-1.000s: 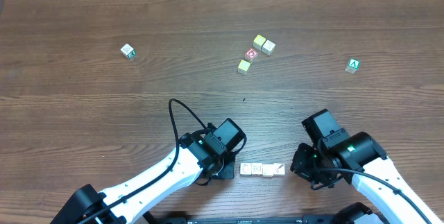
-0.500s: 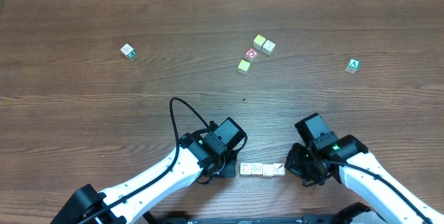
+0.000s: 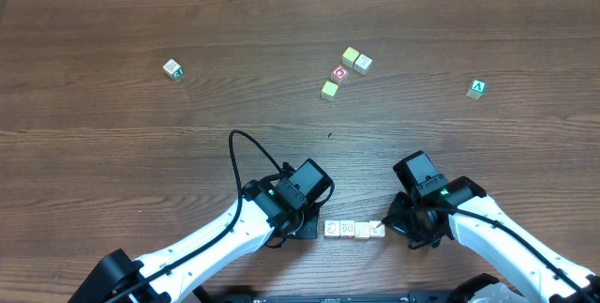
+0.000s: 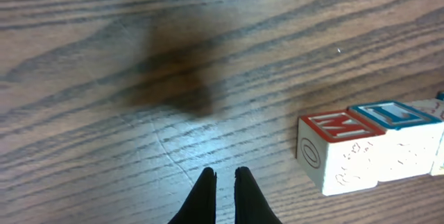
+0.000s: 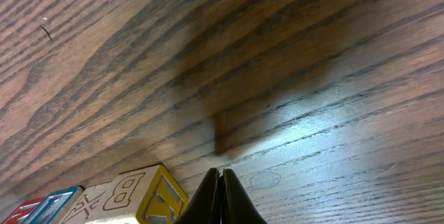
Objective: Flip 4 blocks
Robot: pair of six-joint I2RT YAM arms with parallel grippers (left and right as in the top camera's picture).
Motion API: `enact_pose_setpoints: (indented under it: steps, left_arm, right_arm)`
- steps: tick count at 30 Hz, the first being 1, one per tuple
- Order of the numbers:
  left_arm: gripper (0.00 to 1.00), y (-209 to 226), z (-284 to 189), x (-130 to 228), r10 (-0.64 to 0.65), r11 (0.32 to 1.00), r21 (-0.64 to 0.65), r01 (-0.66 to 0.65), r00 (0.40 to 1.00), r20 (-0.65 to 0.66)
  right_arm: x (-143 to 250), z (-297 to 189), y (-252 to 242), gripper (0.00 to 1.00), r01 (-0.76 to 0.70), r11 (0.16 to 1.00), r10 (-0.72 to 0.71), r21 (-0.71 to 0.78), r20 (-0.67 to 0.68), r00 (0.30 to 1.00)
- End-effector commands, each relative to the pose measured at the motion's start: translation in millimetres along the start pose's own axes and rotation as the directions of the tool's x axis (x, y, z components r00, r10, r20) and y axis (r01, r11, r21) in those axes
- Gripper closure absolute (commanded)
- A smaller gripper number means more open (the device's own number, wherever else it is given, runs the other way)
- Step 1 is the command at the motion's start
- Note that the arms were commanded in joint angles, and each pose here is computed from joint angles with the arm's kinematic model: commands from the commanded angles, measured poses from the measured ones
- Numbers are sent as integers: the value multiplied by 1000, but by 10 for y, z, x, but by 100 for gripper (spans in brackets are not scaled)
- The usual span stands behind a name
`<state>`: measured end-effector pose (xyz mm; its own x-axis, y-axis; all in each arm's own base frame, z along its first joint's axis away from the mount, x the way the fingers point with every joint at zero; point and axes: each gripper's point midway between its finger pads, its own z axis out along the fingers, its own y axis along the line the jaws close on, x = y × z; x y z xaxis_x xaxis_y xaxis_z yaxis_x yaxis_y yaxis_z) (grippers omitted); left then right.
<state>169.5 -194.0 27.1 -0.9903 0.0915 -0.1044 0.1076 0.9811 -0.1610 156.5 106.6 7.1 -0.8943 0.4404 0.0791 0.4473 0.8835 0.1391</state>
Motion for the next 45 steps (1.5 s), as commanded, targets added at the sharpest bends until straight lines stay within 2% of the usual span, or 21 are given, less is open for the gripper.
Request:
enact_pose_setpoints:
  steps: [1, 11, 15, 26, 32, 45]
  left_arm:
    - [96, 48, -19, -58, 28, 999, -21, -27, 999, 36]
    - [96, 44, -4, -50, 31, 999, -20, -31, 999, 29]
    - [96, 27, 46, -30, 30, 999, -14, -30, 1000, 9]
    - [96, -267, 249, 125, 35, 991, 129, -19, 992, -124]
    - [96, -283, 296, 155, 2, 991, 131, 18, 988, -152]
    - [96, -376, 312, 44, -17, 985, 167, 37, 993, -114]
  right_arm:
    - [47, 22, 31, 96, 27, 999, -28, -20, -28, 999]
    - [168, 4, 192, 96, 133, 984, -143, -118, -89, 986]
    - [179, 3, 184, 96, 137, 984, -148, -116, -94, 985]
    - [194, 2, 185, 96, 160, 980, -173, -121, -98, 980]
    - [194, 2, 185, 96, 160, 980, -173, -121, -98, 980]
    - [255, 4, 209, 96, 181, 975, -195, -127, -111, 974]
